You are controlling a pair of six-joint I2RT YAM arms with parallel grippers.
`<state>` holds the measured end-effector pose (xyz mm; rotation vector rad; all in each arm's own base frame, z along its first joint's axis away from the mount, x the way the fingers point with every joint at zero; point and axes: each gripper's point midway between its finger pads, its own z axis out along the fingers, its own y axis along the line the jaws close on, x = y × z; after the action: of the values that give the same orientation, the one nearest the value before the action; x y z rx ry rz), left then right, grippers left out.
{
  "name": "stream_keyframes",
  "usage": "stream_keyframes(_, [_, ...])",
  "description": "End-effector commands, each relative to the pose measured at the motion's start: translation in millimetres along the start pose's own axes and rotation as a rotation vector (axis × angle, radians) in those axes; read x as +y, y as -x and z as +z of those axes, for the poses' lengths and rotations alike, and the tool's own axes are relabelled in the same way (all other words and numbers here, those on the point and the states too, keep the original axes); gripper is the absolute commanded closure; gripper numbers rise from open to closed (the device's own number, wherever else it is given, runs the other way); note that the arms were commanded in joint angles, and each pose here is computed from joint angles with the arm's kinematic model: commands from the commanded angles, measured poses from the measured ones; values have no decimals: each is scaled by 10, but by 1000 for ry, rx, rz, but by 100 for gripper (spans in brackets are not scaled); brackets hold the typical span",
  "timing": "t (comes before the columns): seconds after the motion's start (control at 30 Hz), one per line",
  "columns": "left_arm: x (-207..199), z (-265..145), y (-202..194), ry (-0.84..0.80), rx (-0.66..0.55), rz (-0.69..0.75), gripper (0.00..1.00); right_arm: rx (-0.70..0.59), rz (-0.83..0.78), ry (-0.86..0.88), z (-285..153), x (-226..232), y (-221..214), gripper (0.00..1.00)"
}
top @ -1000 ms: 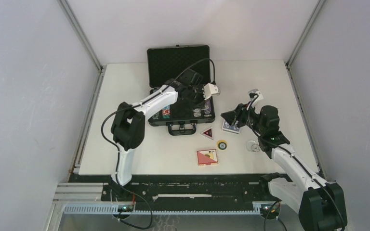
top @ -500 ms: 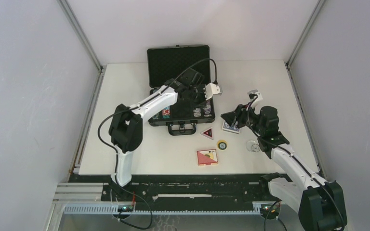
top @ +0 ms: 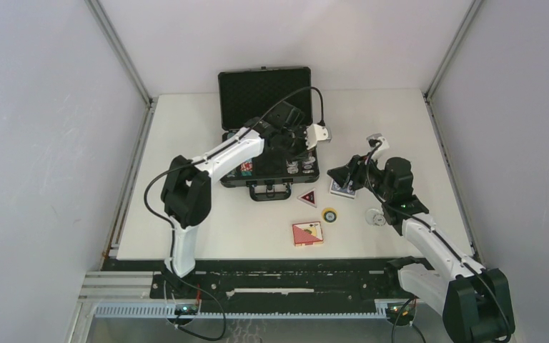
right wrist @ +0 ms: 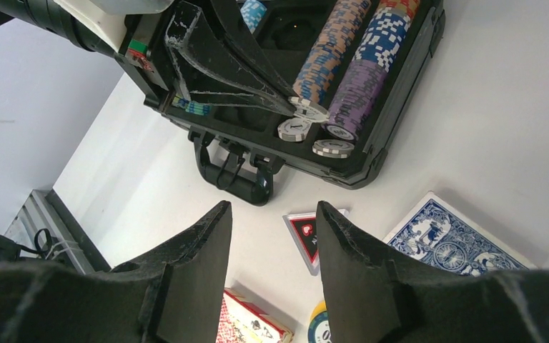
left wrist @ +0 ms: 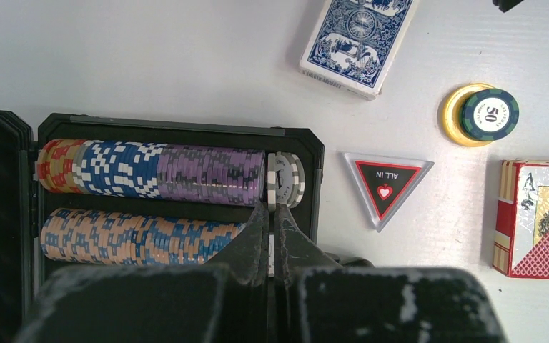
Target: Pack up texas hold em set
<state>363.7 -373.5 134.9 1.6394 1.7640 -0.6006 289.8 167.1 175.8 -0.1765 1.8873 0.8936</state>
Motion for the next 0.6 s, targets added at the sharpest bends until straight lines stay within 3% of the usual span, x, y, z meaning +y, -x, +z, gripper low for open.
stream_keyframes(0.0, [-47,58,-12,-22,-10,16,100,-33,-18,22,17,29,89,45])
stream_keyframes(0.57, [9,285,-202,-30,33,15,100,-25,-17,22,28,15,69,45])
